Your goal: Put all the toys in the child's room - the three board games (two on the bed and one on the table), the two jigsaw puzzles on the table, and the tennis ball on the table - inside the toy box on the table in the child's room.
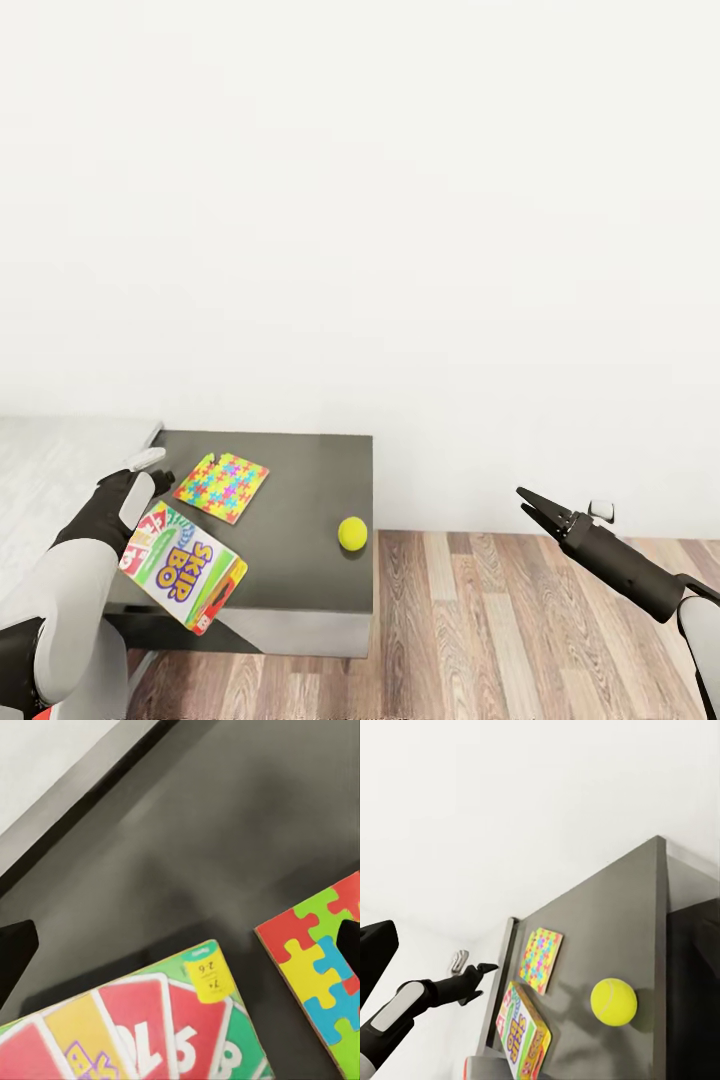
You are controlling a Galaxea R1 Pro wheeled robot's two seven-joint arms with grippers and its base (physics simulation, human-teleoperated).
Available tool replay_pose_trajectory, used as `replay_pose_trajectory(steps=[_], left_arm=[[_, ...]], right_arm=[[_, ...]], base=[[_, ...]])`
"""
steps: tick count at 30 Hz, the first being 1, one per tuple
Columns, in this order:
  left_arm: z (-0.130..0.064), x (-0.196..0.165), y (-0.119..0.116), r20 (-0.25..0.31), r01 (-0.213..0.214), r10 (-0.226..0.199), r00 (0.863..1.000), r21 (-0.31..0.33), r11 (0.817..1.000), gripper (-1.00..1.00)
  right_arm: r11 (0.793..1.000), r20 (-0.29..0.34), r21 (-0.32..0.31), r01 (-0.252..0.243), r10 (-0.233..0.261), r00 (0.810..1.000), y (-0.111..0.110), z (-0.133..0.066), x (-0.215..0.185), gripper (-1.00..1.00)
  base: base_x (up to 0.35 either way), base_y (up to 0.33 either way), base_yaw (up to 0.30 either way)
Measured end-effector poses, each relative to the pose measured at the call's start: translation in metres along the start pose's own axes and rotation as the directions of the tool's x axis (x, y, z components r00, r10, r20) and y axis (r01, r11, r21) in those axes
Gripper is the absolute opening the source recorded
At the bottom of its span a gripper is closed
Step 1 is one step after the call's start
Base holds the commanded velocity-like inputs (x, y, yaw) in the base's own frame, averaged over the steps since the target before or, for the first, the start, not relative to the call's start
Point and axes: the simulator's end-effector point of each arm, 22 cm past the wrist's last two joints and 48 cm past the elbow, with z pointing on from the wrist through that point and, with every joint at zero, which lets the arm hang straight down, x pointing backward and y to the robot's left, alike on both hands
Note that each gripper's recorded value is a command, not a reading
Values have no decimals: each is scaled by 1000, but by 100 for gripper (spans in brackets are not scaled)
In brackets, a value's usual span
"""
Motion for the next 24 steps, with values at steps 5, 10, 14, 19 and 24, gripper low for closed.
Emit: replay_pose_trajectory(steps=[5,10,14,19,24], left_arm=[[3,5,0,-10,-5,5,1000,-3,1000,100],[7,9,0,-17,-9,9,1000,-7,1000,100],[9,13,0,-23,-12,12,1000,-8,1000,100],[12,17,0,-29,-15,15,999,-11,1000,100],[16,21,1,-36,-19,18,999,-14,1000,100]], right_arm=[[1000,-4,5,-5,5,1000,-4,1,2,100],[1000,-7,11,-10,10,1000,-7,1,3,100],[1000,-6,17,-14,14,1000,-11,1,4,100],[1000,-8,23,-19,19,1000,-14,1,5,100],[999,-11,28,-24,24,1000,-18,2,7,100]], base=[[0,0,0],[0,0,0],[0,0,0],[0,0,0],[0,0,0]])
